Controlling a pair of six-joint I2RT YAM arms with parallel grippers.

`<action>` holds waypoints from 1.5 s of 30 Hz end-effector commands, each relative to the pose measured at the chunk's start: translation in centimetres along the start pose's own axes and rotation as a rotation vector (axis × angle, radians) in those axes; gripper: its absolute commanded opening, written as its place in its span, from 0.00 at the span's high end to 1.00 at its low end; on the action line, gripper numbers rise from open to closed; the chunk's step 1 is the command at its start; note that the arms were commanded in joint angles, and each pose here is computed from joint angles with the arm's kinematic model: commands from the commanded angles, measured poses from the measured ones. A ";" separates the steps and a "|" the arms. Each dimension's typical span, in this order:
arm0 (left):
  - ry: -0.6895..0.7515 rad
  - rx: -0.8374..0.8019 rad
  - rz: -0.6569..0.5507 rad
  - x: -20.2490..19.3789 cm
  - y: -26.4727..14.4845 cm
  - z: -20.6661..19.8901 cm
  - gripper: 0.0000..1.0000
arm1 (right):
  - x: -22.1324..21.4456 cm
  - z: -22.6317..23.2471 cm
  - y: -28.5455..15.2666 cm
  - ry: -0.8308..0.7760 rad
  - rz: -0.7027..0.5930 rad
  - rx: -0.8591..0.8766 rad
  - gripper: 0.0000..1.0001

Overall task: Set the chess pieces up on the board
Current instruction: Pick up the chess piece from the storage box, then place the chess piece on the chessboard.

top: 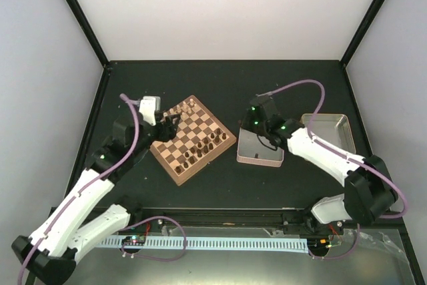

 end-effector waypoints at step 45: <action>-0.005 0.219 -0.466 5.2 -14.3 2.0 0.30 | -21.4 20.9 7.9 -1.120 0.237 0.154 0.96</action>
Point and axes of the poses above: each gripper's point midway between its finger pads, its own y axis out along the fingers, its own z axis along the line the jaws close on, x = y × z, the point moved 6 cm from there along -y, back along the fingers, and after that the axes turned 8 degrees about -y, right-handed, at the moved point
